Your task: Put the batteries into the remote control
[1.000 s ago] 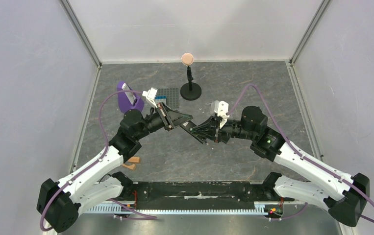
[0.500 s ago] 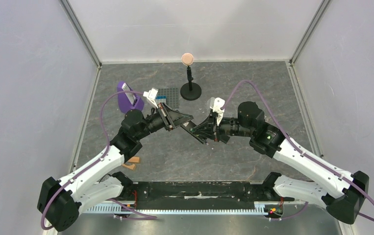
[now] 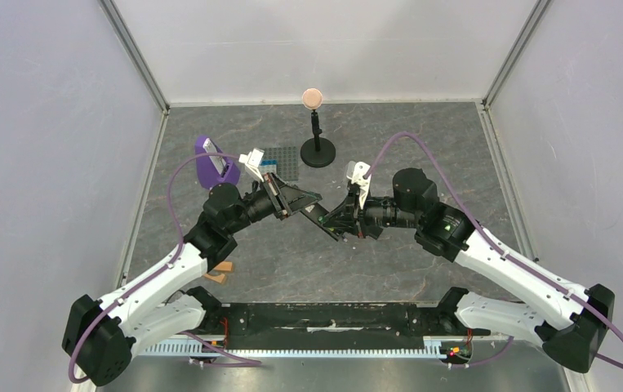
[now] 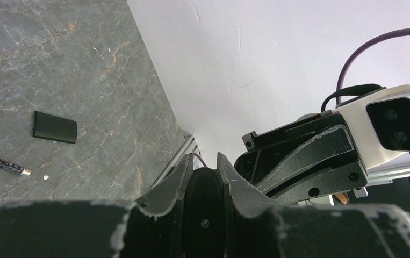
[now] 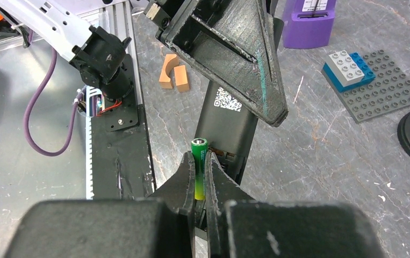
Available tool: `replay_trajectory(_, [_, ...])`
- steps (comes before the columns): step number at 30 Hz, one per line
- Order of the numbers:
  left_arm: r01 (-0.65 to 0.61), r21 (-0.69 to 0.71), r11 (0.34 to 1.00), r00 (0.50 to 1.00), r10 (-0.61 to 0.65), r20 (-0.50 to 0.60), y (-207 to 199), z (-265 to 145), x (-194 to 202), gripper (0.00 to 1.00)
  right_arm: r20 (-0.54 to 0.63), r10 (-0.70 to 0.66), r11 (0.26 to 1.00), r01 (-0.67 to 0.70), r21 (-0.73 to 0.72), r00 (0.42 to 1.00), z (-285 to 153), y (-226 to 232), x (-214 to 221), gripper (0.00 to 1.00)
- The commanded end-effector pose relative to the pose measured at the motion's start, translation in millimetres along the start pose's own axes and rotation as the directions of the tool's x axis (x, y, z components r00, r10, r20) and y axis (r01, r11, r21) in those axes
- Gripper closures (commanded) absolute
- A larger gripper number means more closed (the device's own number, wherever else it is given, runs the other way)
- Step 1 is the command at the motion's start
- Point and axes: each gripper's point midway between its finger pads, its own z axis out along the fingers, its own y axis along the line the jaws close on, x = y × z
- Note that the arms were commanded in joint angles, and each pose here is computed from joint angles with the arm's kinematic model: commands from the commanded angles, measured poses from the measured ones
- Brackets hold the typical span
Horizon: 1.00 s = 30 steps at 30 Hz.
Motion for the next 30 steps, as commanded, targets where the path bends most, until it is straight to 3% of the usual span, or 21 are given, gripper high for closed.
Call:
replay_trajectory(1, [-0.022,0.084,0.996,0.998,0.018,0.053,-26,-3,-13,0.98,-0.019,0.010,1.000,-0.009,0.014,1.000,-3,0,-1,1.00])
replay_trajectory(30, [0.002,0.043,0.999,0.996,-0.005,0.088,-14,0,-18,0.98,-0.107,0.105,0.993,-0.099,0.056,0.989,4,-9,15,0.95])
